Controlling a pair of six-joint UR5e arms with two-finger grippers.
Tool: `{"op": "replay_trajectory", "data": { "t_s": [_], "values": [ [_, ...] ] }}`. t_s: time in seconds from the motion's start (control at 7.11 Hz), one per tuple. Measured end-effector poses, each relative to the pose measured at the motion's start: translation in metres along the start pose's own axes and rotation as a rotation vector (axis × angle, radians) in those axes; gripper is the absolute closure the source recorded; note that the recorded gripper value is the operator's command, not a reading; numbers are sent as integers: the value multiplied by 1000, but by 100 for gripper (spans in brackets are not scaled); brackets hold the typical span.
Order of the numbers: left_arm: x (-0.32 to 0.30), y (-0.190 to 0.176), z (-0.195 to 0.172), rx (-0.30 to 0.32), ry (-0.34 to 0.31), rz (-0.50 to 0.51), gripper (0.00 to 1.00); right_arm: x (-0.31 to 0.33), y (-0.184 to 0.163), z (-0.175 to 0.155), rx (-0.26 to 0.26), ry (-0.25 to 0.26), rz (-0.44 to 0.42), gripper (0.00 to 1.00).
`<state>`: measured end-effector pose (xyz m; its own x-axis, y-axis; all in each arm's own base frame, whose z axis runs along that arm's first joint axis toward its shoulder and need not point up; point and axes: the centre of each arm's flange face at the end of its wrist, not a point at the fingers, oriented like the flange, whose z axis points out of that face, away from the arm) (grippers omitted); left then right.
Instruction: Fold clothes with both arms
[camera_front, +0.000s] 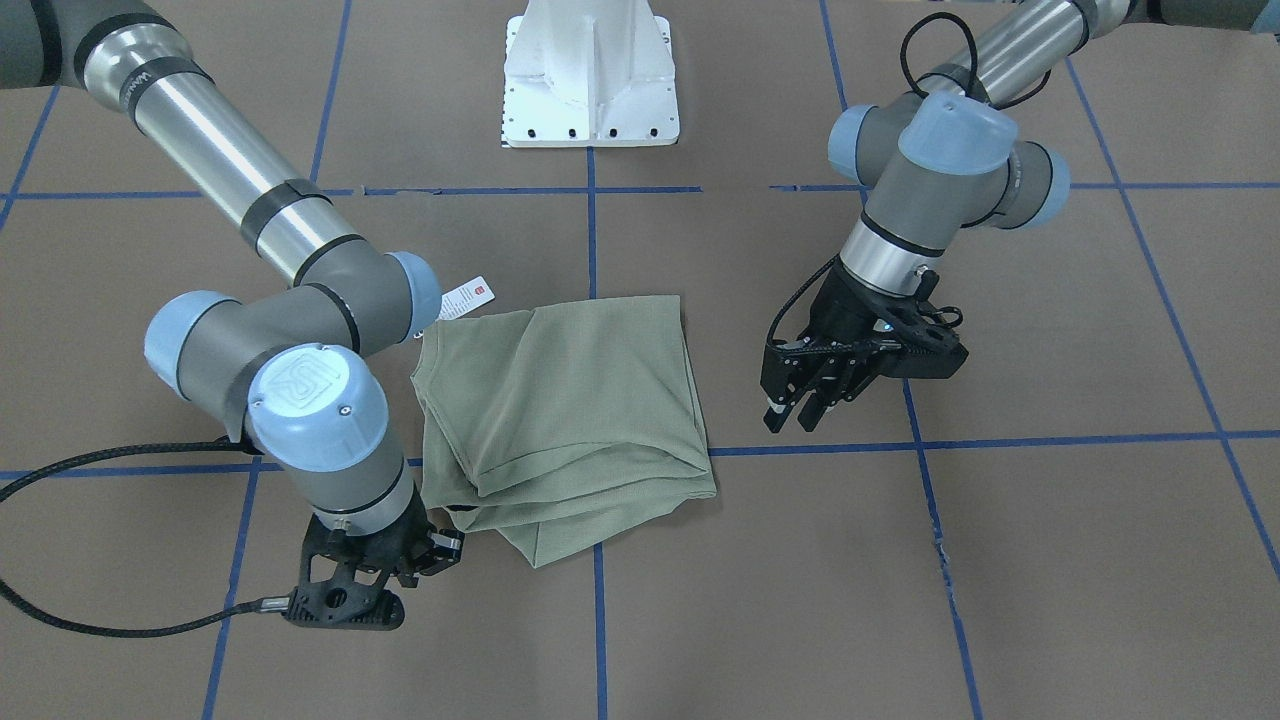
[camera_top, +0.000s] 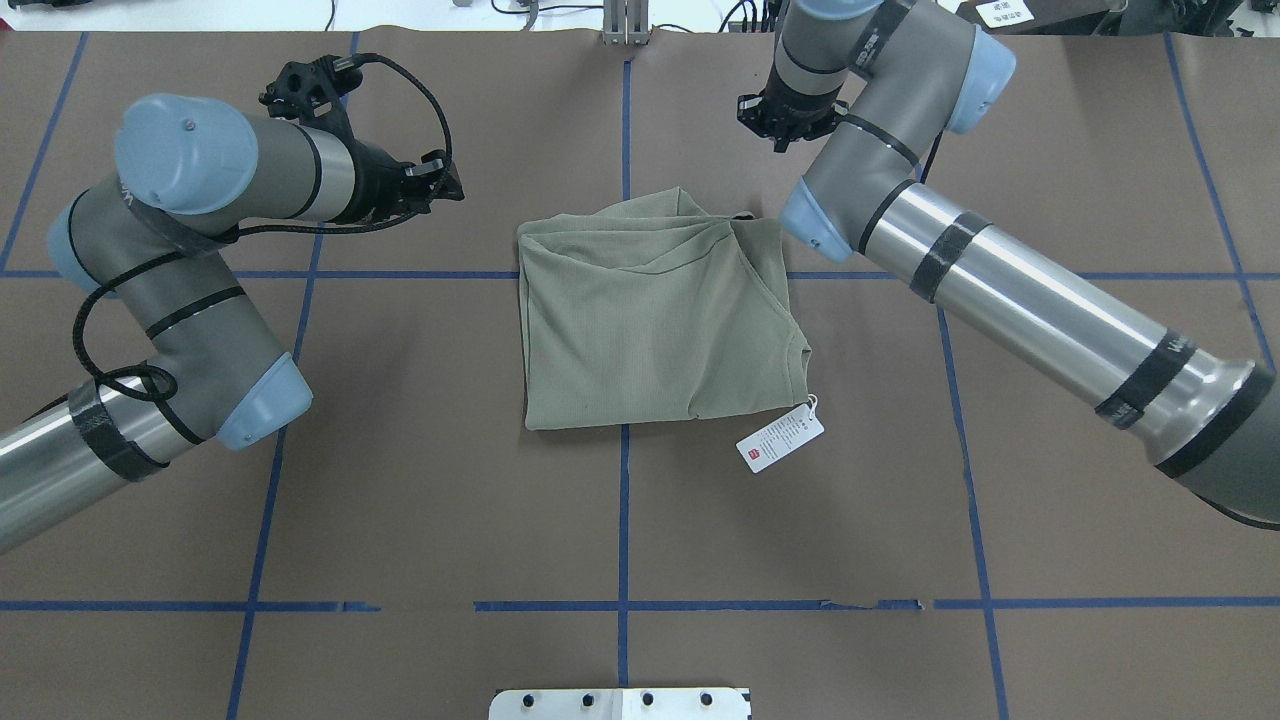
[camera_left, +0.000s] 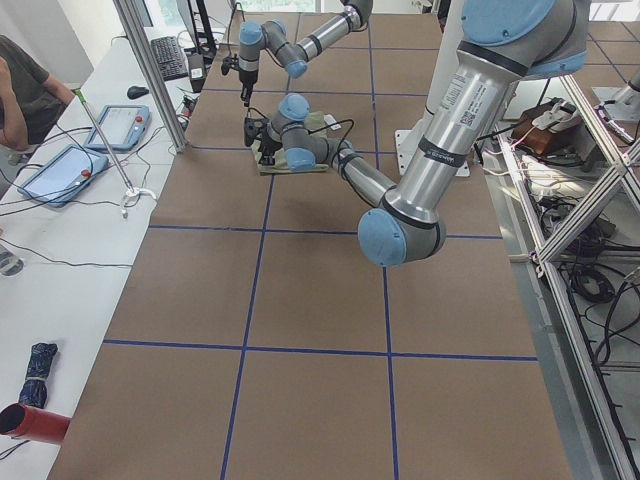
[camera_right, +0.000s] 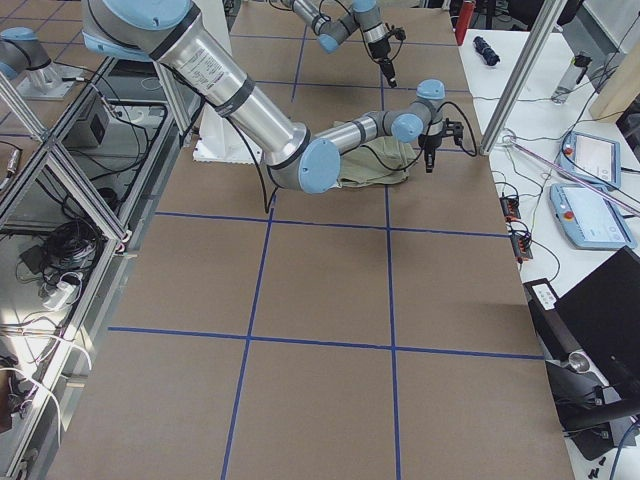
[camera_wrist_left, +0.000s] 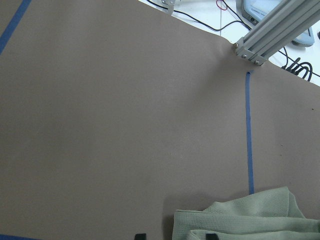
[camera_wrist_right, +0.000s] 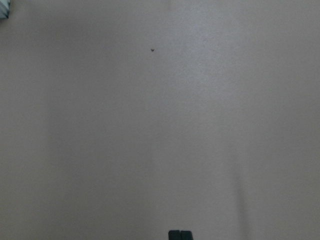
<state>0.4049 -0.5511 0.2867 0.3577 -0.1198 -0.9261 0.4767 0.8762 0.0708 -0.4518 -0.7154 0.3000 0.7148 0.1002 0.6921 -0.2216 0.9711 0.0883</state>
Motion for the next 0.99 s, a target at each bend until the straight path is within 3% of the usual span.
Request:
{"op": "replay_trajectory", "data": {
  "t_s": [0.28, 0.42, 0.7, 0.84, 0.99],
  "values": [
    [-33, -3, 2, -18, -43, 118, 49, 81, 4, -11, -52, -10, -15, 100],
    [-62, -13, -5, -62, -60, 203, 46, 141, 7, -24, -81, -10, -49, 100],
    [-147, -54, -49, -142, -82, 344, 46, 271, 13, -56, -124, -24, -107, 74],
    [-197, -76, -82, -163, -95, 405, 42, 331, 16, -76, -143, -35, -127, 1],
    [-250, -97, -117, -183, -108, 458, 35, 378, 27, -95, -155, -33, -147, 0]
  ]
}}
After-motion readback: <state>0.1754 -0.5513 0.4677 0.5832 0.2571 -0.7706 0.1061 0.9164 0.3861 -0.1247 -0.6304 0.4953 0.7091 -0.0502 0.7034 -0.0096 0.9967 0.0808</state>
